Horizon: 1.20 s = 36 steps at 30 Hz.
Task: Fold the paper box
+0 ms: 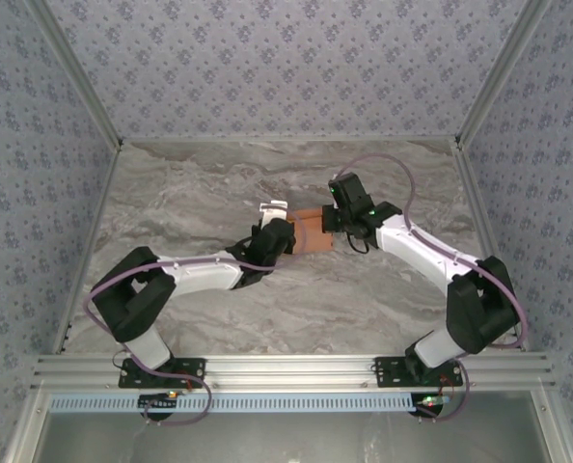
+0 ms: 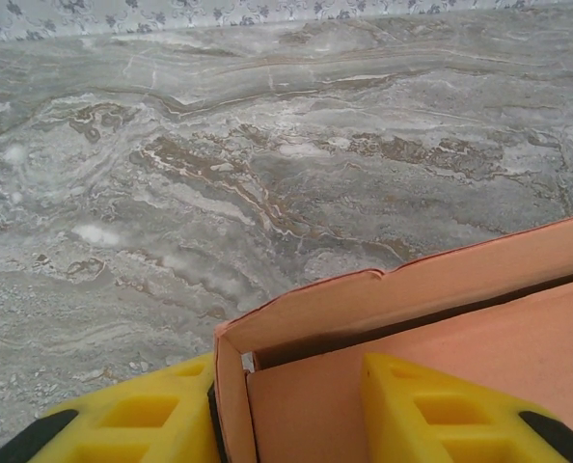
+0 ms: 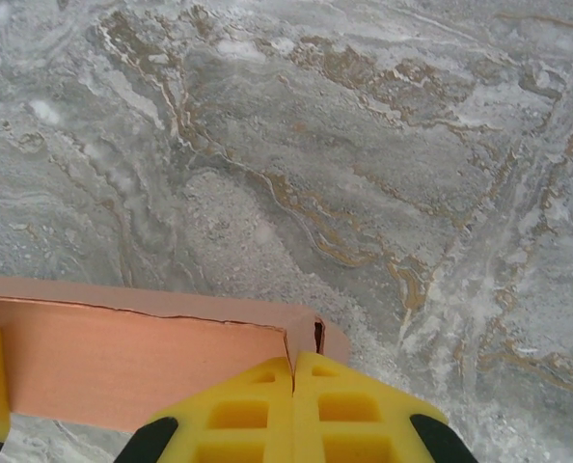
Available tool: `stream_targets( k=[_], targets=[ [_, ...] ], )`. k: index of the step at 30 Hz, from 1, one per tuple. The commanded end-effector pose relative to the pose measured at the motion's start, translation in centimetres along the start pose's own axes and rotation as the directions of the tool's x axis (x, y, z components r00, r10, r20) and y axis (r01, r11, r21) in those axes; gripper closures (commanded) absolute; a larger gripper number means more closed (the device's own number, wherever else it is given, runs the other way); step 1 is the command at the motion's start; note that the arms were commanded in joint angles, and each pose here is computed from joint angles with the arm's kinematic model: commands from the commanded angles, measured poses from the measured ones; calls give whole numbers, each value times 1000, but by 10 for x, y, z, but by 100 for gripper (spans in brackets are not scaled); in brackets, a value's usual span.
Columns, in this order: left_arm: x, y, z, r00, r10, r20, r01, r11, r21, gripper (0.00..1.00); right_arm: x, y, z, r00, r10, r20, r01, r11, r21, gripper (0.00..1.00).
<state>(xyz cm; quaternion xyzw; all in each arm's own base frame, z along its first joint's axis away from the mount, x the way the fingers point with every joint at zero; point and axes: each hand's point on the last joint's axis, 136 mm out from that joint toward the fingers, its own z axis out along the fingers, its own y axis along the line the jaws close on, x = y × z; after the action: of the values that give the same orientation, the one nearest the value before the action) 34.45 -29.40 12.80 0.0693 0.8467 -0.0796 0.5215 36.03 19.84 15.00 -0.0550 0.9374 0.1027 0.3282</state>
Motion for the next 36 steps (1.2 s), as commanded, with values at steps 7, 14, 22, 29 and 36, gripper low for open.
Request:
stream_targets(
  k=[7,14,22,29,36],
  targets=[
    [17,-3,1,998,55,-11,-55,998,-39,62,4,8,0,997,6,-71,-6,1000,9,100],
    [16,-2,1,999,50,-11,-51,998,-45,63,22,-2,9,997,28,-78,-26,999,31,100],
    [18,-2,2,999,40,-15,-41,998,-45,65,35,-6,14,993,116,-31,-116,993,11,100],
    [21,-3,4,999,47,-18,-47,998,-41,68,46,-10,9,996,85,-9,-85,996,-15,86],
    [26,0,7,996,85,-19,-86,995,-58,70,40,-17,-9,998,49,32,-47,997,-66,67]
  ],
)
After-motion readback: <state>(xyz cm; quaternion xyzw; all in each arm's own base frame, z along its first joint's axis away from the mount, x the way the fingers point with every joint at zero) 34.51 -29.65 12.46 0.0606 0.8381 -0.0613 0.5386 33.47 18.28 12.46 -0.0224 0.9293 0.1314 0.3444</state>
